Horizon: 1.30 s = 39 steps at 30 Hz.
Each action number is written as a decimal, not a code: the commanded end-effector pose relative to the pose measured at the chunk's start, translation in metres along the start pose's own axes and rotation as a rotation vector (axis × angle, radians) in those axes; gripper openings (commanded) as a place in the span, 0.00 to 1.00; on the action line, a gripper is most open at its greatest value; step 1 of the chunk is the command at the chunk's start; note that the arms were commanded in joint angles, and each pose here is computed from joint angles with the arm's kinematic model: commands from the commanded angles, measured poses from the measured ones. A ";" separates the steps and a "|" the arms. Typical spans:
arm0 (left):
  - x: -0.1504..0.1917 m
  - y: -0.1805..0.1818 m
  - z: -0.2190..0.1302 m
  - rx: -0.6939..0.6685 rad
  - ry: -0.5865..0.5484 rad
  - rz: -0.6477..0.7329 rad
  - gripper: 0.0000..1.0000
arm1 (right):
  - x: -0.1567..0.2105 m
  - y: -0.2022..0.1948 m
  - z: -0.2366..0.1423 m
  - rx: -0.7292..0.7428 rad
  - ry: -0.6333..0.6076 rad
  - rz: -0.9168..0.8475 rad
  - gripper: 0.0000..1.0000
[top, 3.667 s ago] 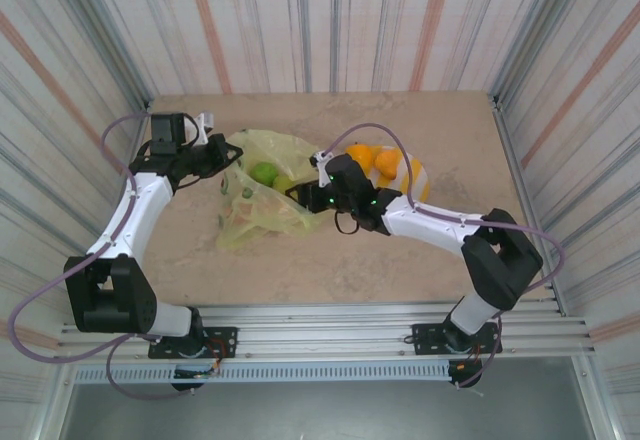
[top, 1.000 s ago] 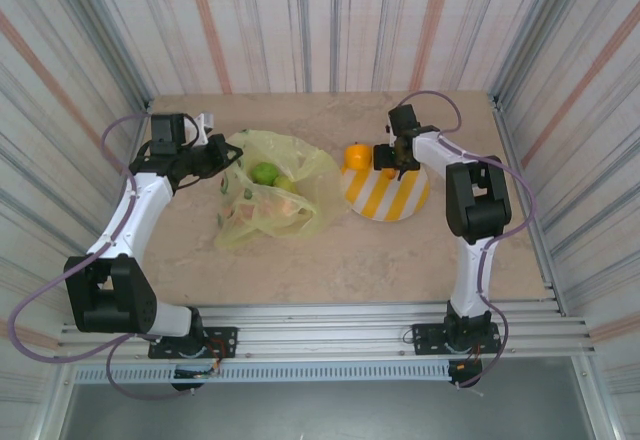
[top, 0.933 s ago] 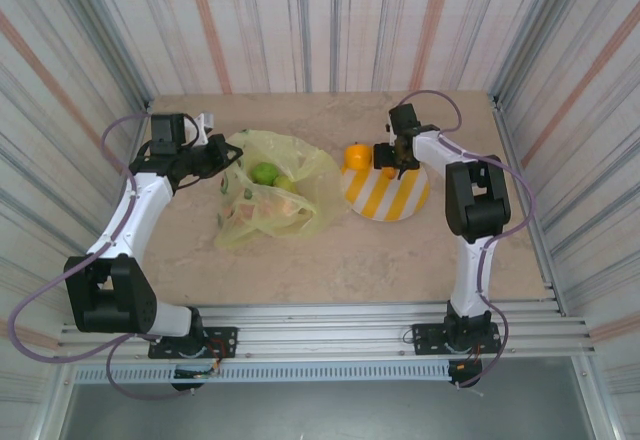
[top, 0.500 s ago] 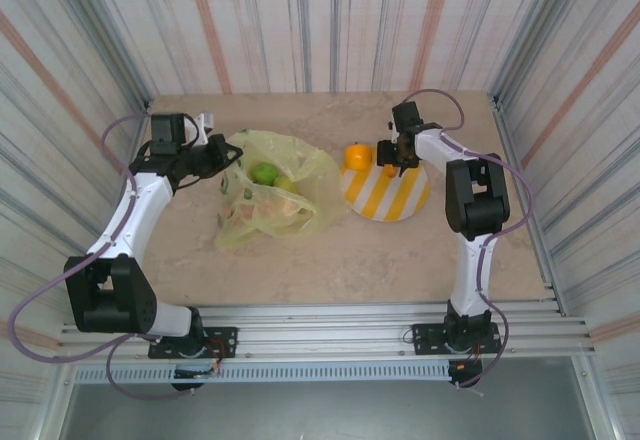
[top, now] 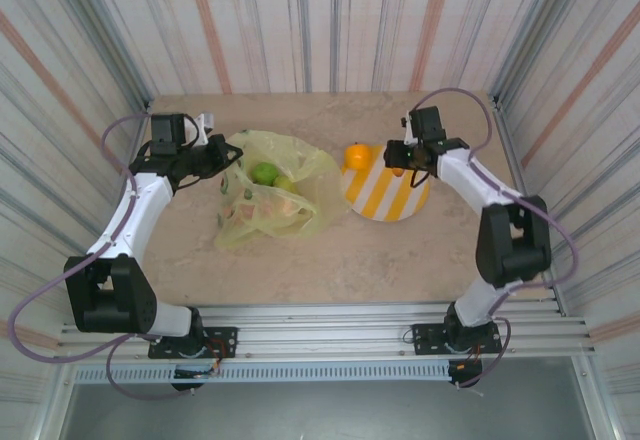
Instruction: Place the fruits into the plastic bag
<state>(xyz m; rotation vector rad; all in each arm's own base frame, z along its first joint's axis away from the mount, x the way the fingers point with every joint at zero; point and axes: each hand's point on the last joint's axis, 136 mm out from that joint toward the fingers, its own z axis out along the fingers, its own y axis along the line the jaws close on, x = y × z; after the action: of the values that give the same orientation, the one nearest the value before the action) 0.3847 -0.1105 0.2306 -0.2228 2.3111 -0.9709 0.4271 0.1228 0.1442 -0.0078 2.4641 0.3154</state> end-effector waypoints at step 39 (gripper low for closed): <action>0.002 -0.008 -0.003 0.030 0.001 -0.002 0.00 | 0.072 0.300 0.020 -0.521 -0.096 -0.435 0.65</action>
<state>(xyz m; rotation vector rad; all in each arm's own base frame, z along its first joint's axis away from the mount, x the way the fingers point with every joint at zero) 0.3843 -0.1112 0.2308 -0.2292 2.3123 -0.9790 0.3411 0.4087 0.1366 -0.8165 2.1902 0.7070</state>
